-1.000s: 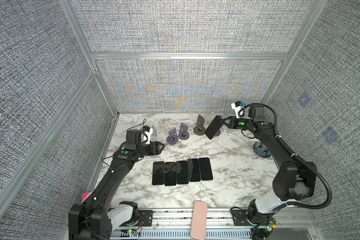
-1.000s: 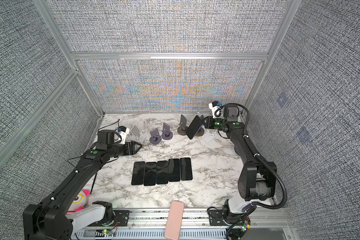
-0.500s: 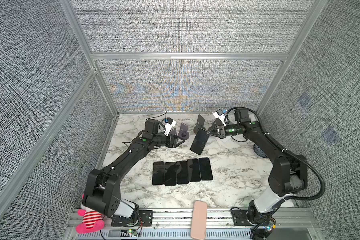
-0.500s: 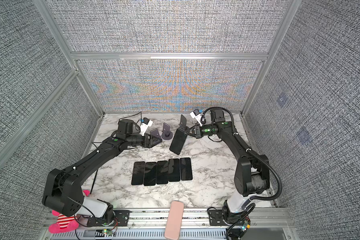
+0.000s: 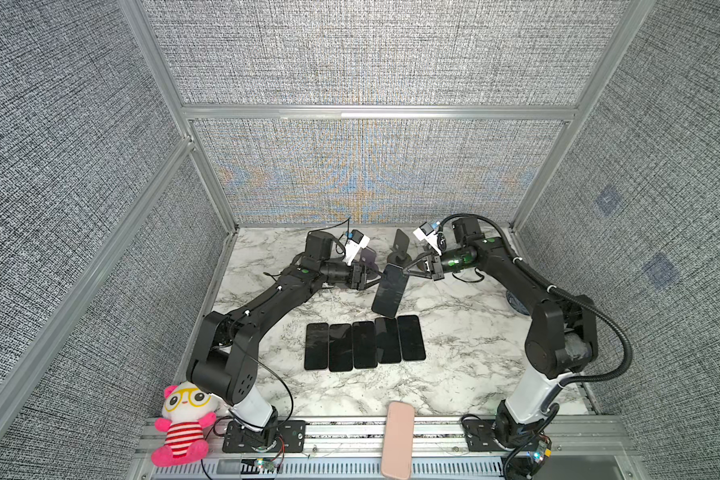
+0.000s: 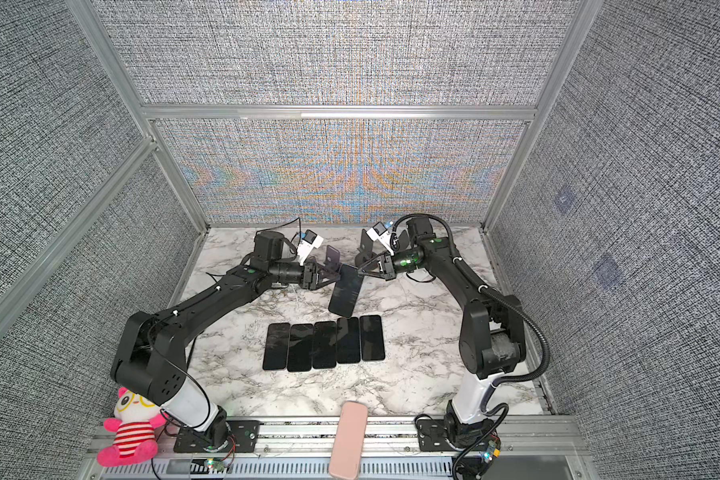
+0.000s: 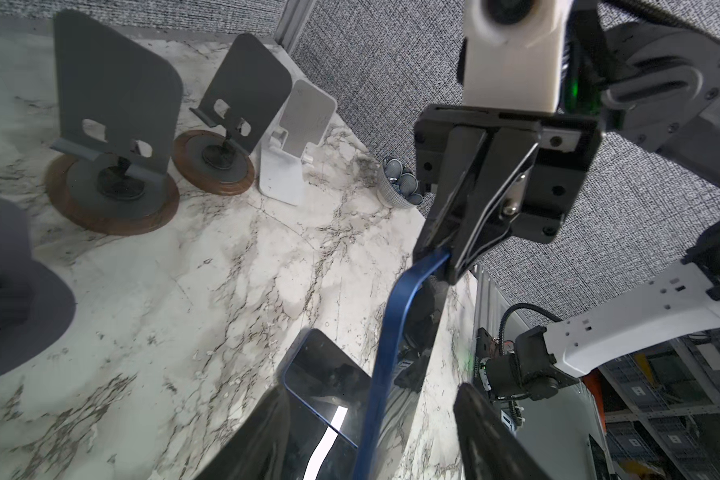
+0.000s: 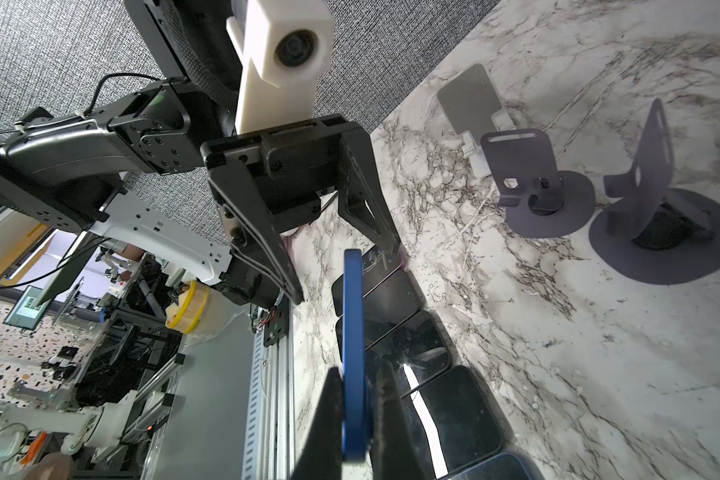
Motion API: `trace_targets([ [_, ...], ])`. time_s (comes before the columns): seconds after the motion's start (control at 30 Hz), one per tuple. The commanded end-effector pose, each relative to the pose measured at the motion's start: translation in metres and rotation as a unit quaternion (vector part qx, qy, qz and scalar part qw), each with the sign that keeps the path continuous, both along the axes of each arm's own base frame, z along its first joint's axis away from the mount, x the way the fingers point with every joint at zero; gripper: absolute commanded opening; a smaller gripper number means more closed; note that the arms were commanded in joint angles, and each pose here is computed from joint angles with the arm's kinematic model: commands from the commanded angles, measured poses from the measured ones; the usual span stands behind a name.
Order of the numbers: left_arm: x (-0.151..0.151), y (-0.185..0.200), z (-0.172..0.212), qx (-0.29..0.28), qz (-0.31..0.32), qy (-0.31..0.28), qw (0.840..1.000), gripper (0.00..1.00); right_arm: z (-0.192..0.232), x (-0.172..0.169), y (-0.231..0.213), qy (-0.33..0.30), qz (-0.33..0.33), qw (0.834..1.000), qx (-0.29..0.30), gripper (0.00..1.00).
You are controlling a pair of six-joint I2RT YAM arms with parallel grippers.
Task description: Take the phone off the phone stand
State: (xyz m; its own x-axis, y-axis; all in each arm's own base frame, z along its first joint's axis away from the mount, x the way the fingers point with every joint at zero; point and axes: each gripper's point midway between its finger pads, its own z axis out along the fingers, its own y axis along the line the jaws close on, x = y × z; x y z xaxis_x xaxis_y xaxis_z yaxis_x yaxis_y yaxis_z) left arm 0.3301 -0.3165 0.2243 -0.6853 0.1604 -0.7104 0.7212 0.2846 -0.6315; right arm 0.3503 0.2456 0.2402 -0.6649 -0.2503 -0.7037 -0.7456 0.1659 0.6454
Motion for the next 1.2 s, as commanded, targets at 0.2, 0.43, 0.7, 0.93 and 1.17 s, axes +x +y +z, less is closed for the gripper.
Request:
trace_targets([
  [0.2,-0.001,-0.015,0.011,-0.034,-0.024,-0.009,0.999,0.5,0.011,-0.02,0.012,0.002,0.063,0.997,0.04,0.0],
  [0.43,-0.003,-0.02,0.008,-0.04,-0.029,0.006,0.999,0.17,0.001,-0.014,0.017,0.02,0.069,0.997,0.033,0.0],
  [0.7,0.0,-0.023,0.004,-0.036,-0.021,0.011,0.999,0.0,-0.003,-0.007,0.017,0.023,0.054,0.998,0.015,0.21],
  [0.93,0.014,-0.014,0.002,-0.018,0.048,0.009,0.999,0.0,-0.02,0.028,-0.01,0.026,-0.098,0.992,-0.073,0.47],
  [1.17,0.04,0.002,-0.002,-0.002,0.16,0.031,0.987,0.0,-0.05,0.028,-0.032,-0.002,-0.257,0.946,-0.197,0.52],
])
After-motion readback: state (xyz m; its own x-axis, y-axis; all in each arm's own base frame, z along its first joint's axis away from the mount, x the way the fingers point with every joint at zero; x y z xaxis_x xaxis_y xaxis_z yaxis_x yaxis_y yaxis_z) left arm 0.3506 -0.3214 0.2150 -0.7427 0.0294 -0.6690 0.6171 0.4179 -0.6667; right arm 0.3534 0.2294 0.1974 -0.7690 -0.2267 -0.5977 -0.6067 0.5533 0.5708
